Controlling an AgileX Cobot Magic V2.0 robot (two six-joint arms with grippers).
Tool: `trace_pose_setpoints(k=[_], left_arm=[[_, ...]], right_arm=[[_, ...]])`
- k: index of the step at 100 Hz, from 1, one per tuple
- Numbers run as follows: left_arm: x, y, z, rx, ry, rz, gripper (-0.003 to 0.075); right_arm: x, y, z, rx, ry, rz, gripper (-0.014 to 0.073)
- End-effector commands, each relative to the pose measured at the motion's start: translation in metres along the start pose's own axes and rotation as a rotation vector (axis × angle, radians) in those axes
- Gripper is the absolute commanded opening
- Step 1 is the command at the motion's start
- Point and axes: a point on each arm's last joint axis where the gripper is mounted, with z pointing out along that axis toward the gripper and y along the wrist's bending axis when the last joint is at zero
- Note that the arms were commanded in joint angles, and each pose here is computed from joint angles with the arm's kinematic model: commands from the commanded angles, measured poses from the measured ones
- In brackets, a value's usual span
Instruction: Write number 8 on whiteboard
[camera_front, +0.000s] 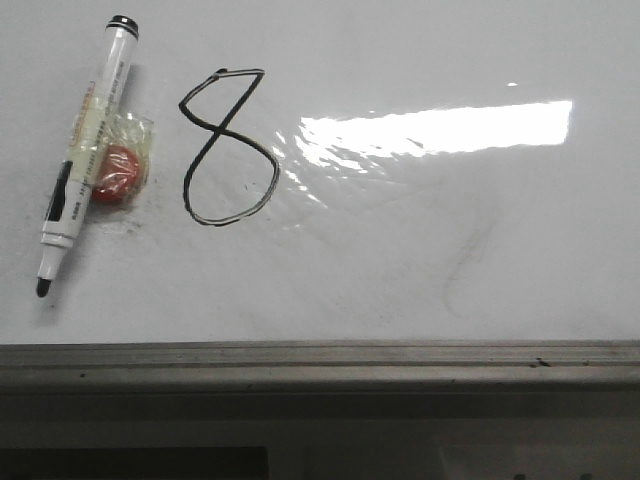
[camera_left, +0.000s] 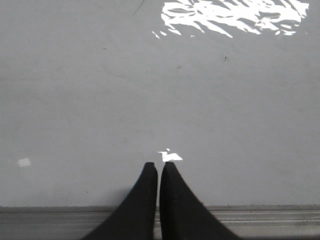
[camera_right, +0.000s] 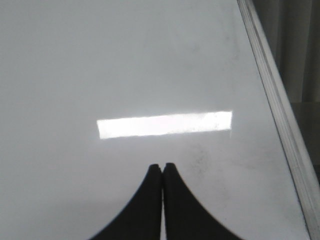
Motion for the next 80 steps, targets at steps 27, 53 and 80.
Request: trace_pose_setpoints(k=[27,53,80], left_arm=[[0.005,0.001,0.001,0.000,-0.042,-0.008,-0.0020],[0.005,0.001,0.001,0.000,-0.042,-0.008,-0.0020],[0.005,0.001,0.001,0.000,-0.042,-0.008,-0.0020]], right_arm=[[0.023,-0.002,-0.010,0.031,0.209,-0.011,-0.0063],[0.040,-0.003,-0.016,0.043,0.405,-0.017,-0.0063],[0.041,-0.003,-0.016,0.044,0.411,-0.017,-0.0063]])
